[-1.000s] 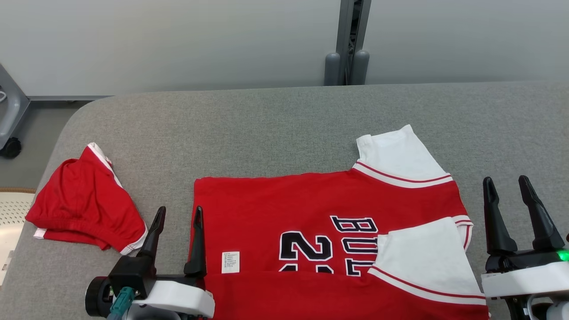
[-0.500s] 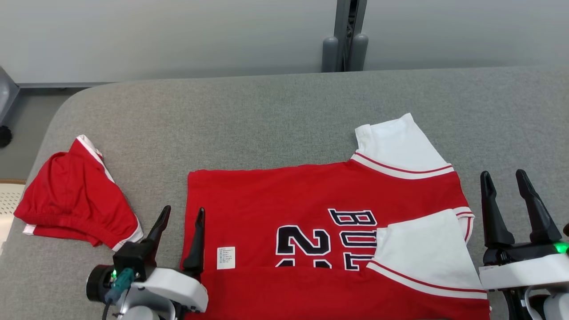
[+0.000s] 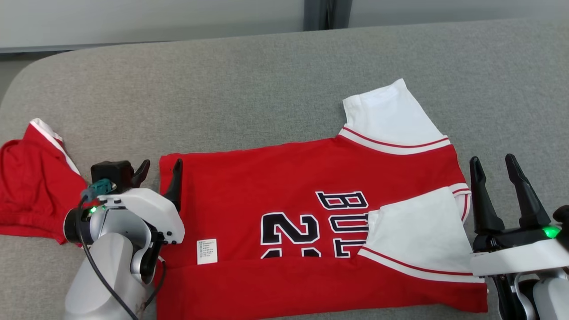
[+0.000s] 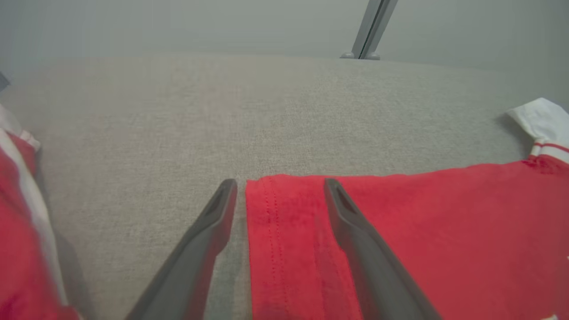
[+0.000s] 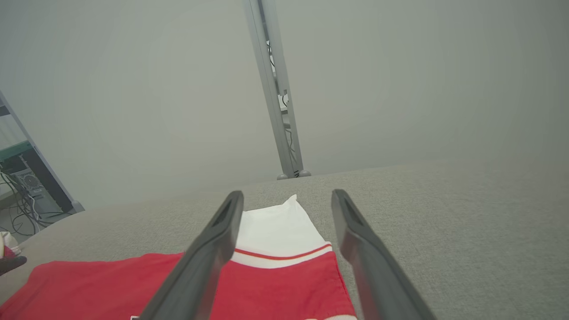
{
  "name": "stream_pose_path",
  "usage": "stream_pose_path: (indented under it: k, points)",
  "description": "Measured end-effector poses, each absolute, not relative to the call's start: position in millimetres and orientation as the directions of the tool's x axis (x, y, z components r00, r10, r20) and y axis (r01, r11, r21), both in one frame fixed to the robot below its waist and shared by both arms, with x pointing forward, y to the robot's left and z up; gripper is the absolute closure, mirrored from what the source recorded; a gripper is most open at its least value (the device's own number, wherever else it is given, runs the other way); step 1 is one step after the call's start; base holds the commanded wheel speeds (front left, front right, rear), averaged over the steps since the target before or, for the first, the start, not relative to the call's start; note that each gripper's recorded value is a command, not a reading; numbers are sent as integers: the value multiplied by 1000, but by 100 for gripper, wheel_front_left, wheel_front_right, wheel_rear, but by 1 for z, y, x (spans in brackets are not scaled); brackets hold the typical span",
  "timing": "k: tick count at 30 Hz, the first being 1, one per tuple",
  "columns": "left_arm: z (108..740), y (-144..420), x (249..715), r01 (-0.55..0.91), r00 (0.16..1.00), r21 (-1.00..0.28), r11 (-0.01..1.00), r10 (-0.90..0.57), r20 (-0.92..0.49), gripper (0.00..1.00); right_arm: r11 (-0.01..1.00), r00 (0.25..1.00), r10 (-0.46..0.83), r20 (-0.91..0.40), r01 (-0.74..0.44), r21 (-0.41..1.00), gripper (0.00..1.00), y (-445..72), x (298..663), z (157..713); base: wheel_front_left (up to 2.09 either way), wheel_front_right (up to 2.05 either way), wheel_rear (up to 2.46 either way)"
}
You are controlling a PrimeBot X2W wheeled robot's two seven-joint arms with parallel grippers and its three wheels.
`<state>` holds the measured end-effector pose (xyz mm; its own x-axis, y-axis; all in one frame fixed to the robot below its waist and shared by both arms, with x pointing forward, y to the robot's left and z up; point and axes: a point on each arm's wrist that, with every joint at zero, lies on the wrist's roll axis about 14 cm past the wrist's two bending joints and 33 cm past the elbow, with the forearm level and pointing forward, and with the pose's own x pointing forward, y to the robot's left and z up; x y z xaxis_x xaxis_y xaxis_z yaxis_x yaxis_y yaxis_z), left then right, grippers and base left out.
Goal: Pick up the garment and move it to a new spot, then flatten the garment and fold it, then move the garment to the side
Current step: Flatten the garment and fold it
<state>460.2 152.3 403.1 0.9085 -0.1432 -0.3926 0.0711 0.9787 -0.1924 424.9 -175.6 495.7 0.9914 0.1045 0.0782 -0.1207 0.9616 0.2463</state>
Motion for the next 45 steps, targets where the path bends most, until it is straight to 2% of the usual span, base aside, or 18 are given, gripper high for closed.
stream_pose_path:
  k: [8, 26, 27, 28, 29, 37, 45]
  points:
    - [377, 145, 472, 71, 858, -208, 975, -166, -487, 0, 964, 994, 92, 59, -104, 244, 0, -180, 432, 487, 0, 0, 0]
    - [356, 149, 486, 44, 829, -217, 975, -157, -537, 0, 965, 995, 98, 30, -102, 243, 0, -179, 439, 474, 0, 0, 0]
    - [356, 147, 487, 52, 825, -223, 973, -168, -540, 44, 965, 995, 97, 28, -100, 243, 0, -179, 439, 473, 0, 0, 0]
    - [355, 146, 487, 52, 824, -231, 972, -172, -540, 83, 965, 995, 95, 24, -98, 242, 0, -180, 439, 472, 0, 0, 0]
    - [355, 145, 487, 55, 822, -234, 971, -177, -542, 100, 966, 996, 92, 20, -94, 242, 0, -181, 439, 471, 0, 0, 0]
    - [358, 142, 485, 67, 833, -233, 970, -183, -522, 100, 966, 997, 80, 18, -82, 245, 0, -187, 440, 472, 0, 0, 0]
    - [369, 142, 482, 73, 860, -234, 970, -180, -477, 100, 971, 993, 118, -12, -113, 210, 0, -190, 465, 484, 0, 0, 0]
